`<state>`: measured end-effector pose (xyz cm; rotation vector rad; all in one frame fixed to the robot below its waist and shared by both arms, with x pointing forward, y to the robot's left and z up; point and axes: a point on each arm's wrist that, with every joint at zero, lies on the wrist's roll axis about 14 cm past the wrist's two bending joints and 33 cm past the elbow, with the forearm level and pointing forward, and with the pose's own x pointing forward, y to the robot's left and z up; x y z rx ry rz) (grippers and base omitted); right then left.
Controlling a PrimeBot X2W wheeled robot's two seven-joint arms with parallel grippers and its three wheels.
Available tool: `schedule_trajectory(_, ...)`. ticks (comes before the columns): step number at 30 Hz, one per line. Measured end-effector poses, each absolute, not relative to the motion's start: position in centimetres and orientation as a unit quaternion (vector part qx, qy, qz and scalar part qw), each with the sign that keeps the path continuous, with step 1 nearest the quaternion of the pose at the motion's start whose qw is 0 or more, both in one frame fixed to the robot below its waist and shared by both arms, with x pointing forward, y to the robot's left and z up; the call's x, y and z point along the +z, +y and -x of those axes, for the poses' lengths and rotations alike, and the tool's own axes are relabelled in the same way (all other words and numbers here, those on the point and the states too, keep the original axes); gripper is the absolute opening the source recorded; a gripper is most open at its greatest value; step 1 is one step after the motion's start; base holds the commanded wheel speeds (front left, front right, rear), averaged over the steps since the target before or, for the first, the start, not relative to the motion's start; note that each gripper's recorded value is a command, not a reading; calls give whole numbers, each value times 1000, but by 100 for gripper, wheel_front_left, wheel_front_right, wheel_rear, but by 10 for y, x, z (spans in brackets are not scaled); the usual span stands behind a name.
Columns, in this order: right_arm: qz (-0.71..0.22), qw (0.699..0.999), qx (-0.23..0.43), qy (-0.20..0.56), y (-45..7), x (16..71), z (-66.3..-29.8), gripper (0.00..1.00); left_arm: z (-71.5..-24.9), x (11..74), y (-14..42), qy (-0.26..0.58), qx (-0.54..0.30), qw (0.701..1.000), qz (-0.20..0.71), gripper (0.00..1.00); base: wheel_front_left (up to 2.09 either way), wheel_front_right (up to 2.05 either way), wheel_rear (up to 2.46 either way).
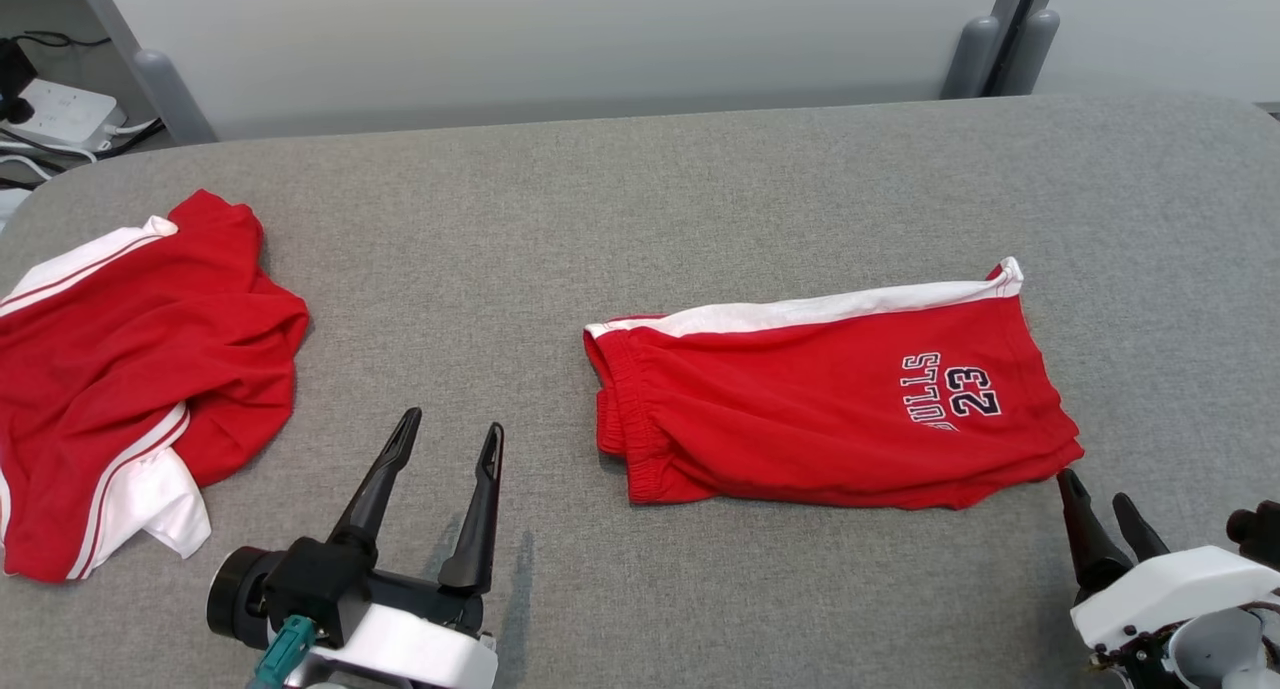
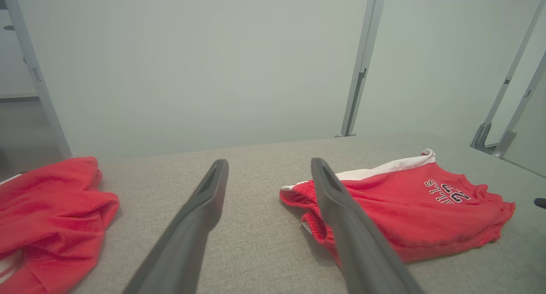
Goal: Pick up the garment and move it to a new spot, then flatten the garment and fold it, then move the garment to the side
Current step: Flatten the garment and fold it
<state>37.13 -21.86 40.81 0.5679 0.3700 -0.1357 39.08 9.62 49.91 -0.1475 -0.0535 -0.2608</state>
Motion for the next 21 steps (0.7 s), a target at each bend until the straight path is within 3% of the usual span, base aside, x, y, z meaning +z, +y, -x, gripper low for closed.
schedule_trajectory(21,-414,886,-91,188,-215,392,-407,100,-396,489,104,-14,-117,990,73,100,0,0,0)
